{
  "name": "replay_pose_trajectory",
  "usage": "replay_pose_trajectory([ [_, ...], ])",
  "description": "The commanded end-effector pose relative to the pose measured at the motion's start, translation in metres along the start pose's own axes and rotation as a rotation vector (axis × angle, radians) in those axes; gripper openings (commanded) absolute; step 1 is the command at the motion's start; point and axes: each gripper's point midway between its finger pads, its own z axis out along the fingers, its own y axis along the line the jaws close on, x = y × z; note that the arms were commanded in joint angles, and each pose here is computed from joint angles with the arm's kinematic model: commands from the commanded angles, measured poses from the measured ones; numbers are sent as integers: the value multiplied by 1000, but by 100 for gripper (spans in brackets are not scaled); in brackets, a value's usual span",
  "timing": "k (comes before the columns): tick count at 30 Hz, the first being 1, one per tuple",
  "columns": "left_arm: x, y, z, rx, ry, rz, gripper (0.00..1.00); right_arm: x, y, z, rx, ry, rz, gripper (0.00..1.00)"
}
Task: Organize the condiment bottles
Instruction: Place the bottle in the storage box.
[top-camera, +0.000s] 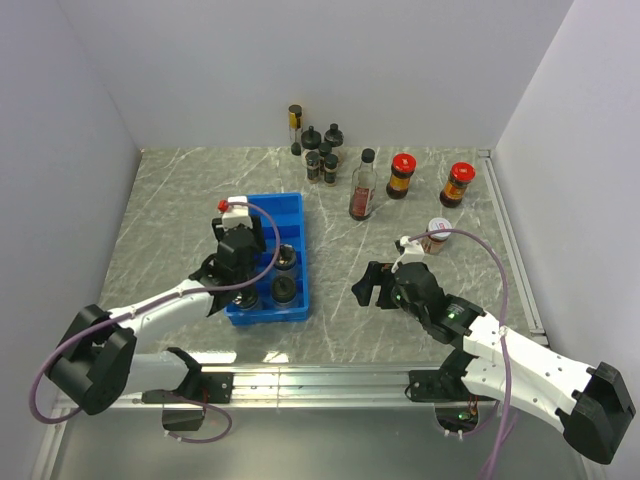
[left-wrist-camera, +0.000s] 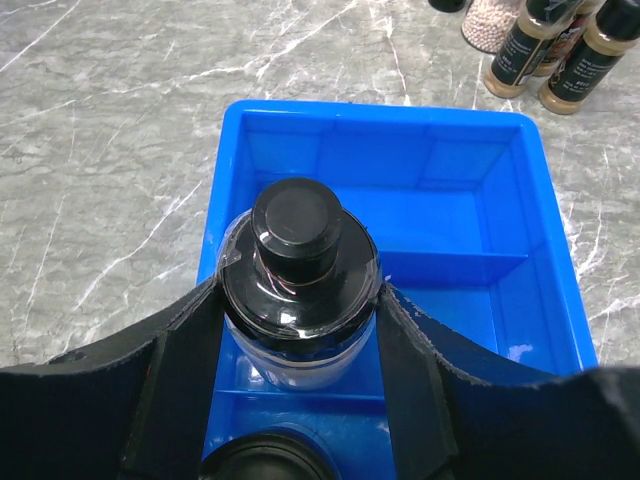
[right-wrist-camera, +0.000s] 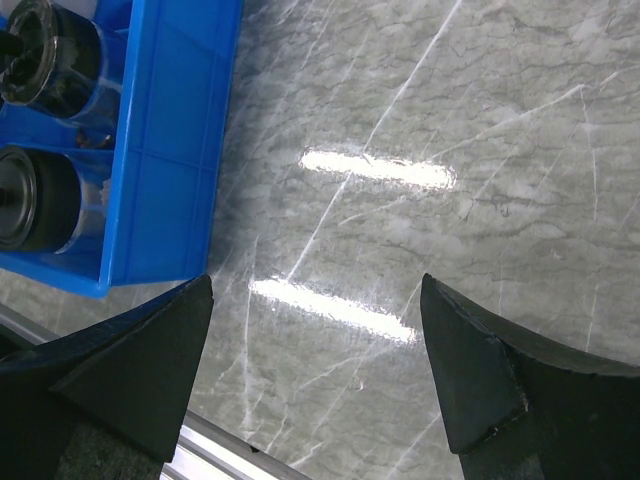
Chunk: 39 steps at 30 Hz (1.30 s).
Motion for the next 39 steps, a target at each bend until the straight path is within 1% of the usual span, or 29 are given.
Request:
replay_pose_trajectory([
  [1,-14,-4,5,-27,-19,-31,18,-5,3,-1,-12,-25,-6,91],
  [4,-10,-4,9,-42,-4,-19,26,-6,3,-2,-13,-29,-5,91],
  [7,-9,-4,13,-60,8,-11,31,-6,2,-3,-12,-29,-4,91],
  [9,-10,-4,14,-71,12,-11,38,-6,2,-3,-10,-30,-4,91],
  [10,-9,-3,16,-79,17,-7,43,-6,2,-4,-7,-29,-7,91],
  [15,-8,-2,14,-82,33,-17,45,-7,2,-5,-8,-35,-6,91],
  [19,-9,-1,10,-81,37,-41,54,-6,1,-5,-8,-33,-5,91],
  [24,-8,1,7,-89,54,-43,56,-6,3,-4,-12,-31,-3,91],
  [25,-9,1,7,-90,53,-46,60,-6,3,-4,-12,-31,-3,91],
  [28,-10,2,6,-93,56,-46,66,-8,3,-5,-14,-35,-2,91],
  [30,-8,3,7,-96,59,-44,67,-7,4,-6,-15,-35,-3,91],
  [34,-7,1,9,-88,67,-43,76,-7,3,-6,-13,-34,-3,91],
  [39,-6,2,13,-91,73,-43,77,-7,2,-6,-12,-33,-3,91],
])
